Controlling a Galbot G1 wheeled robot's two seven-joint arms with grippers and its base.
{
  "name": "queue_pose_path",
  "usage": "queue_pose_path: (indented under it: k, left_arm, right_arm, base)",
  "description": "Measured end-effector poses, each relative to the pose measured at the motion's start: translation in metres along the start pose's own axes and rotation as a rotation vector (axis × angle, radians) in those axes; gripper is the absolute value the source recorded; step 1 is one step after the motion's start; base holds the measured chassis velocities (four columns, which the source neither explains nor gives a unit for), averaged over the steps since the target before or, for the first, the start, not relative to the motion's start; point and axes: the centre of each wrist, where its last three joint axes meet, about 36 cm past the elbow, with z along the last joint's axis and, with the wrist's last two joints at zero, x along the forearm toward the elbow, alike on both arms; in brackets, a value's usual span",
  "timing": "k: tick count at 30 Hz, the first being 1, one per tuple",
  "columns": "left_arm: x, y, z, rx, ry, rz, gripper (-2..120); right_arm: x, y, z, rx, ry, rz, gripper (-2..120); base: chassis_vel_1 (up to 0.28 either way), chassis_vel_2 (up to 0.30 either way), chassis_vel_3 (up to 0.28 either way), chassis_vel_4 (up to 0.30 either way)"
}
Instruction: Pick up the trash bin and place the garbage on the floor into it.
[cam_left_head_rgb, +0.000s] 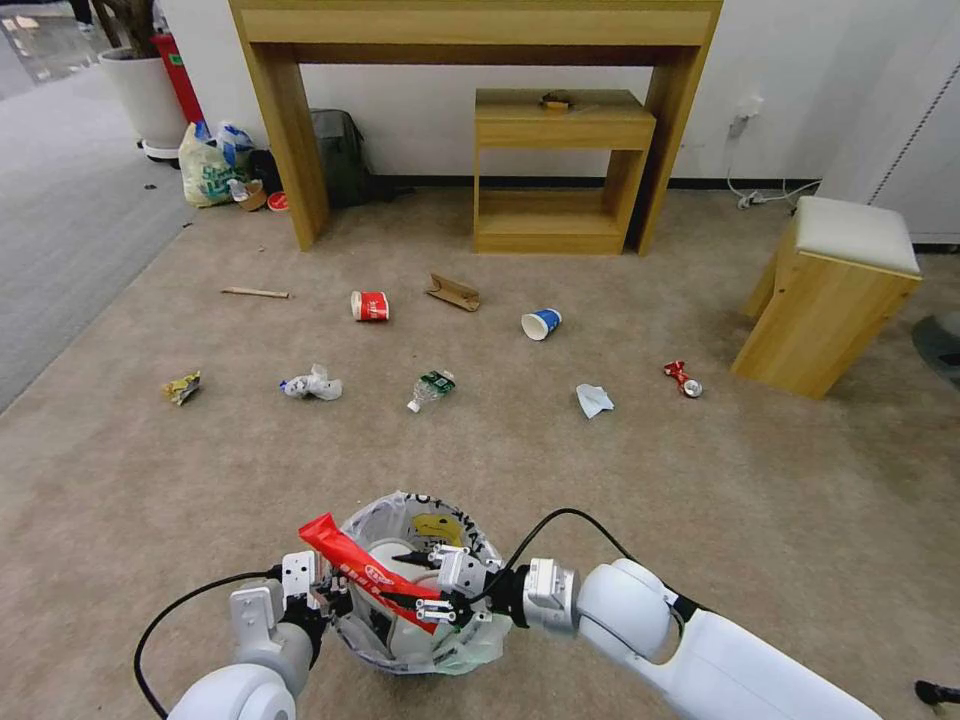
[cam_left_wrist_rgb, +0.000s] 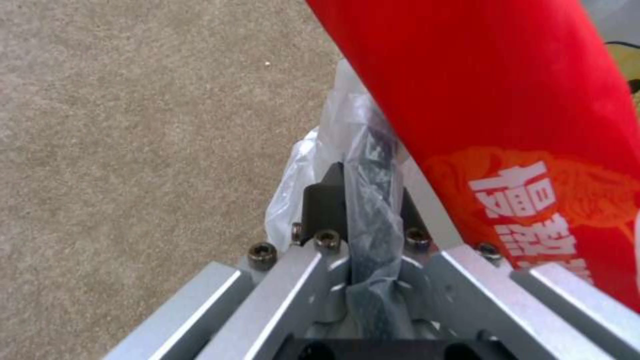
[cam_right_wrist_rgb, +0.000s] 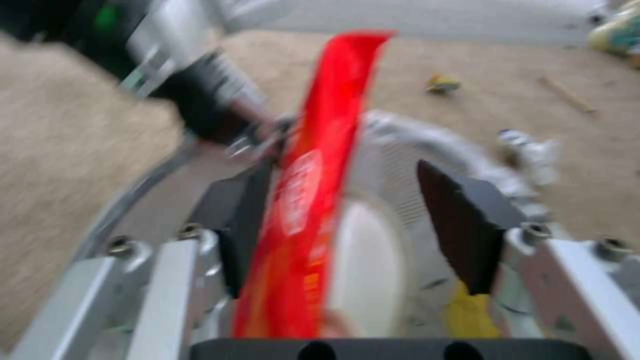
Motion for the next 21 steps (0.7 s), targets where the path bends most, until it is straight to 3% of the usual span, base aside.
queue_pose_path:
  k: [4, 7, 9, 10, 11, 14, 15, 17, 19, 21]
  left_arm:
    - [0.001, 0.001, 0.001, 0.001, -0.007, -0.003, 0]
    - [0.002, 0.004, 0.002, 0.004, -0.018, -0.004, 0]
    - [0.003, 0.005, 0.003, 0.005, -0.019, -0.004, 0]
    - [0.003, 0.006, 0.004, 0.005, -0.020, -0.005, 0]
    - [0.003, 0.006, 0.004, 0.005, -0.020, -0.005, 0]
    - [0.005, 0.010, 0.005, 0.001, -0.022, -0.002, 0]
    - [0.005, 0.010, 0.005, 0.001, -0.022, -0.002, 0]
    - [0.007, 0.011, 0.004, -0.003, -0.026, -0.001, 0]
    - [0.007, 0.011, 0.004, -0.004, -0.027, 0.000, 0]
    - [0.008, 0.012, 0.005, -0.008, -0.029, 0.005, 0]
  right_arm:
    - [0.018, -0.007, -0.012, -0.014, -0.025, 0.091, 78]
    - [0.034, -0.004, -0.011, -0.096, -0.040, 0.261, 92]
    - [0.036, -0.003, -0.009, -0.111, -0.039, 0.292, 96]
    - [0.046, -0.004, -0.004, -0.154, -0.034, 0.386, 99]
    - [0.046, -0.004, -0.004, -0.154, -0.034, 0.386, 99]
    - [0.070, -0.010, 0.019, -0.214, -0.014, 0.571, 100]
    - [0.070, -0.010, 0.019, -0.214, -0.014, 0.571, 100]
    - [0.095, -0.018, 0.035, -0.247, -0.015, 0.710, 100]
    - [0.103, -0.021, 0.037, -0.253, -0.016, 0.745, 100]
    - [0.128, -0.027, 0.044, -0.282, -0.023, 0.880, 100]
  base:
    - [0.000, 0.000, 0.000, 0.000]
    - [0.000, 0.000, 0.000, 0.000]
    - [0.000, 0.000, 0.000, 0.000]
    - [0.000, 0.000, 0.000, 0.000]
    - [0.000, 0.000, 0.000, 0.000]
    - [0.000, 0.000, 0.000, 0.000]
    - [0.000, 0.000, 0.000, 0.000]
    - [0.000, 0.000, 0.000, 0.000]
    - [0.000, 0.000, 0.000, 0.000]
    - [0.000, 0.000, 0.000, 0.000]
